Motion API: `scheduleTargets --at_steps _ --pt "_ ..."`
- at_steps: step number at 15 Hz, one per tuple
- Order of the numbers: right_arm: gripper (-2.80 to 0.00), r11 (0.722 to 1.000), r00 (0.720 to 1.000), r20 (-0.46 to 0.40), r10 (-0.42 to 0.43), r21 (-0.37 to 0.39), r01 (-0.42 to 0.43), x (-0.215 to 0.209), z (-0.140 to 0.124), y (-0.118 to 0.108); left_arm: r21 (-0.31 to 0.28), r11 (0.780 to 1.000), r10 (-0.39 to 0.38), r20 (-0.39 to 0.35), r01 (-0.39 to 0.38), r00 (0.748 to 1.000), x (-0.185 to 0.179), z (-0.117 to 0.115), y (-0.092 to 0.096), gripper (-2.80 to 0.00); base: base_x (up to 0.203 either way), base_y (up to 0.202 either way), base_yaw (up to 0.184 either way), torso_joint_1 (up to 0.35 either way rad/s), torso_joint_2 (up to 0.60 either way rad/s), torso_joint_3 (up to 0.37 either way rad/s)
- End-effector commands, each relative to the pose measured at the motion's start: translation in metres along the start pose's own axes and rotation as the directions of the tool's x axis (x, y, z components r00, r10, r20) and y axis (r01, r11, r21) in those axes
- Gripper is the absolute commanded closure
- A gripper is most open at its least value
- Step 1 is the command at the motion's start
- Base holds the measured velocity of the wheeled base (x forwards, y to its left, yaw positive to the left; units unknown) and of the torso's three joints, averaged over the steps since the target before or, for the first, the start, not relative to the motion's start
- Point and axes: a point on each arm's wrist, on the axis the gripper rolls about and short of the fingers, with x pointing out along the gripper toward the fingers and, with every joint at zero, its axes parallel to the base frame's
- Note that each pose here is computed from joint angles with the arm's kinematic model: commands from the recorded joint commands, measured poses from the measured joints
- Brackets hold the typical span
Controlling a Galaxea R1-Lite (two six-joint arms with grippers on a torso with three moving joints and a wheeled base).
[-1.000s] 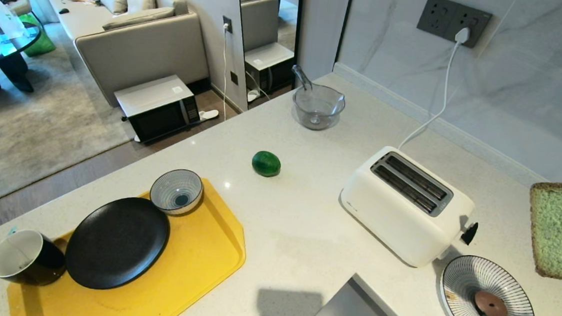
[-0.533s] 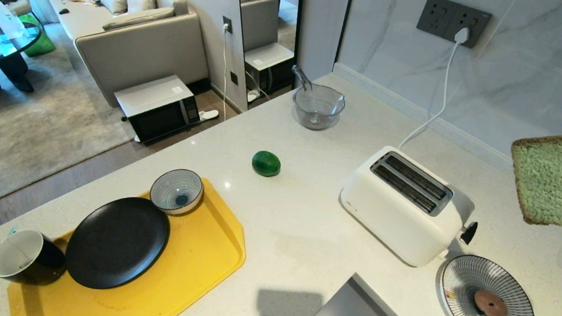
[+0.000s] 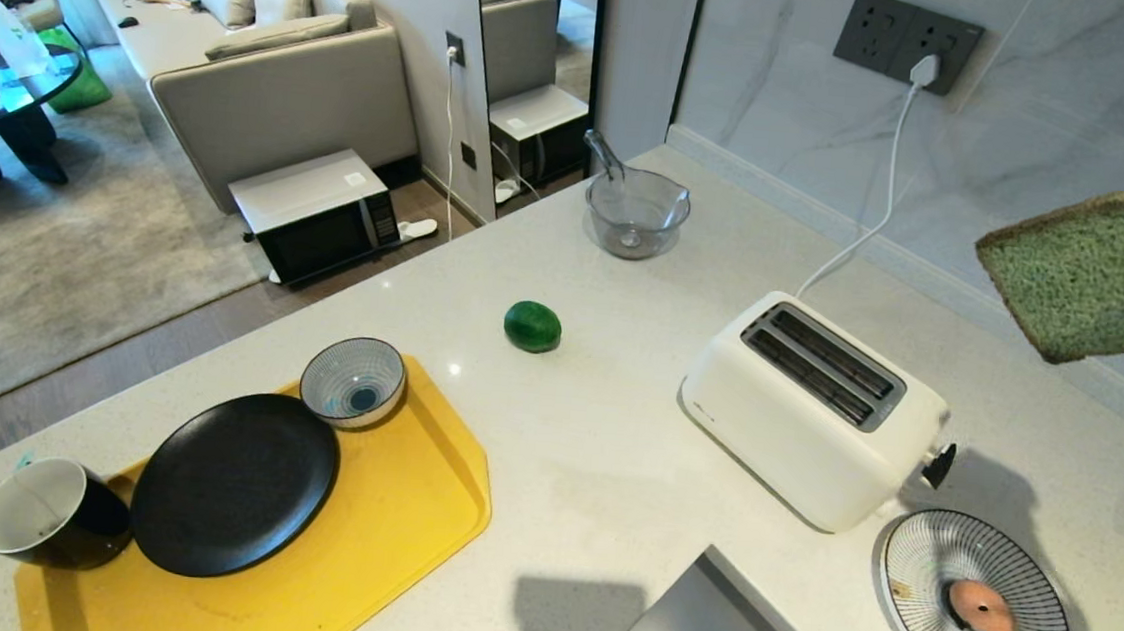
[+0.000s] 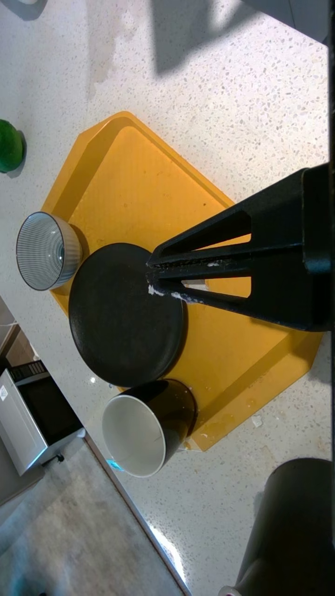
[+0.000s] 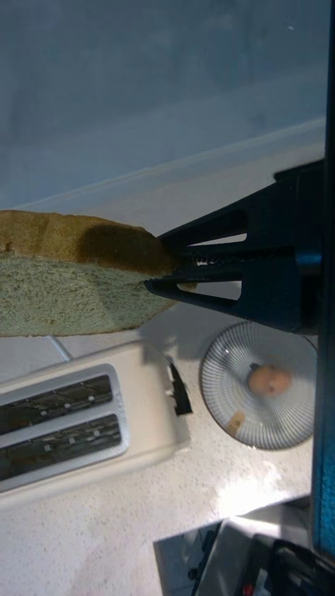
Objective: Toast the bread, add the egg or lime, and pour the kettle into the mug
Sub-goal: Put the bread slices in the toaster
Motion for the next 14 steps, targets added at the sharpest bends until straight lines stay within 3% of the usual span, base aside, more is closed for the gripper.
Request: scheduleTargets --at_steps 1,4,9,14 --pt "0.0 0.998 0.998 -0.017 0.057 -0.039 -0.057 0.036 0.004 -0.02 0.0 1.0 0.0 -0.014 0.0 1.0 0.001 -0.005 0.0 0.0 0.0 0.0 0.0 0.0 0.0 0.0" --pt "0.0 0.988 0.99 -0.045 0.133 -0.079 -0.136 0.051 0.006 -0.027 0.0 1.0 0.0 -0.014 0.0 1.0 0.001 -0.005 0.0 0.0 0.0 0.0 0.0 0.0 0.0 0.0" --pt "0.0 0.981 0.985 -0.097 0.144 -0.12 -0.155 0.082 -0.002 -0.038 0.0 1.0 0.0 -0.014 0.0 1.0 0.001 -0.005 0.0 0.0 0.0 0.0 0.0 0.0 0.0 0.0" --pt "0.0 0.972 0.98 -0.062 0.191 -0.128 -0.198 0.086 0.003 -0.036 0.0 1.0 0.0 -0.014 0.0 1.0 0.001 -0.005 0.0 0.0 0.0 0.0 0.0 0.0 0.0 0.0"
